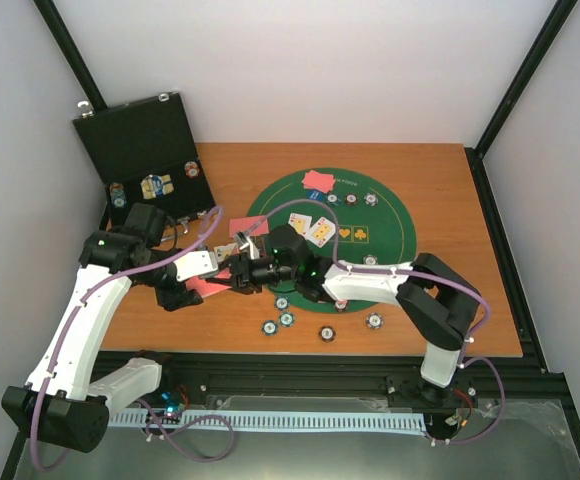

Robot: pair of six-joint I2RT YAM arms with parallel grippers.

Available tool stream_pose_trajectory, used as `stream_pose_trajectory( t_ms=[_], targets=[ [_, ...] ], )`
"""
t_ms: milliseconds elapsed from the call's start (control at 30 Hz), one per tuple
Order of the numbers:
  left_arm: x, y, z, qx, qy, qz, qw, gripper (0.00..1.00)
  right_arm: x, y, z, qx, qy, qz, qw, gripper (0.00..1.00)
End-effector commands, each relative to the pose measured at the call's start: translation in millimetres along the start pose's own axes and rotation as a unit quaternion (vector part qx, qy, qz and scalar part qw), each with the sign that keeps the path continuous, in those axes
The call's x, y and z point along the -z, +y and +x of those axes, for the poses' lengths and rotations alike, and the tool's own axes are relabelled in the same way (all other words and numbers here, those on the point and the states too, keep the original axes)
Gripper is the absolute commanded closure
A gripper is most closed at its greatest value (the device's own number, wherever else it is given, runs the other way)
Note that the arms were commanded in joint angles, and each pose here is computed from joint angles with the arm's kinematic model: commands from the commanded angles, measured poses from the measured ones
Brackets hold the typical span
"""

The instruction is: Distribute texas hold em gaming equipment

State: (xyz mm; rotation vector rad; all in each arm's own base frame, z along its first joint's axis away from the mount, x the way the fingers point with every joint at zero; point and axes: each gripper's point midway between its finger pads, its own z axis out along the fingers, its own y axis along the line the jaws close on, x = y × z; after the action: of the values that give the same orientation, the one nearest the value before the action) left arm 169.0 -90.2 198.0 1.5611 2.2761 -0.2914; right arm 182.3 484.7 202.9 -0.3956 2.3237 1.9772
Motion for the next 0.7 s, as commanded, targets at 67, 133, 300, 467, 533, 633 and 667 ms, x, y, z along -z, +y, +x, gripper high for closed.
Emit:
stream_pose_trajectory(
  t_ms=[67,133,300,467,533,633,667],
  targets=[
    [5.7,-1.3,-5.0,-0.008,-0.010,-0.003,1.000,0.73,17.3,-18.8,4.7,-0.010,0.001,0.043,0.999,0.58],
    [5.2,-1.0,-5.1,-0.007,-0.010,-0.003,1.000,0.73,19.8,-16.5,5.5,-0.008,0.001,0.045,0.999,0.59],
    [6.3,-1.1,-6.6,-0.008,-0.013,-0.002,1.000,0.73,23.8,-11.1,7.9,-0.006,0.003,0.045,0.999,0.66],
    [5.4,-1.0,-5.4,-0.007,-0.010,-0.002,1.000,0.73,29.7,-2.0,5.0,-0.001,-0.004,0.043,0.999,0.85],
    [5.2,-0.8,-5.6,-0.007,-0.011,-0.002,1.000,0.73,34.6,1.7,2.8,0.002,-0.008,0.044,0.999,0.93],
    [4.4,-0.7,-5.1,-0.007,-0.010,-0.002,1.000,0.73,46.8,5.6,-1.4,0.012,-0.015,0.055,0.998,0.97],
    [4.1,-0.5,-5.0,-0.007,-0.009,-0.001,1.000,0.73,52.6,6.2,-4.1,0.016,-0.018,0.060,0.998,0.97]
  ],
)
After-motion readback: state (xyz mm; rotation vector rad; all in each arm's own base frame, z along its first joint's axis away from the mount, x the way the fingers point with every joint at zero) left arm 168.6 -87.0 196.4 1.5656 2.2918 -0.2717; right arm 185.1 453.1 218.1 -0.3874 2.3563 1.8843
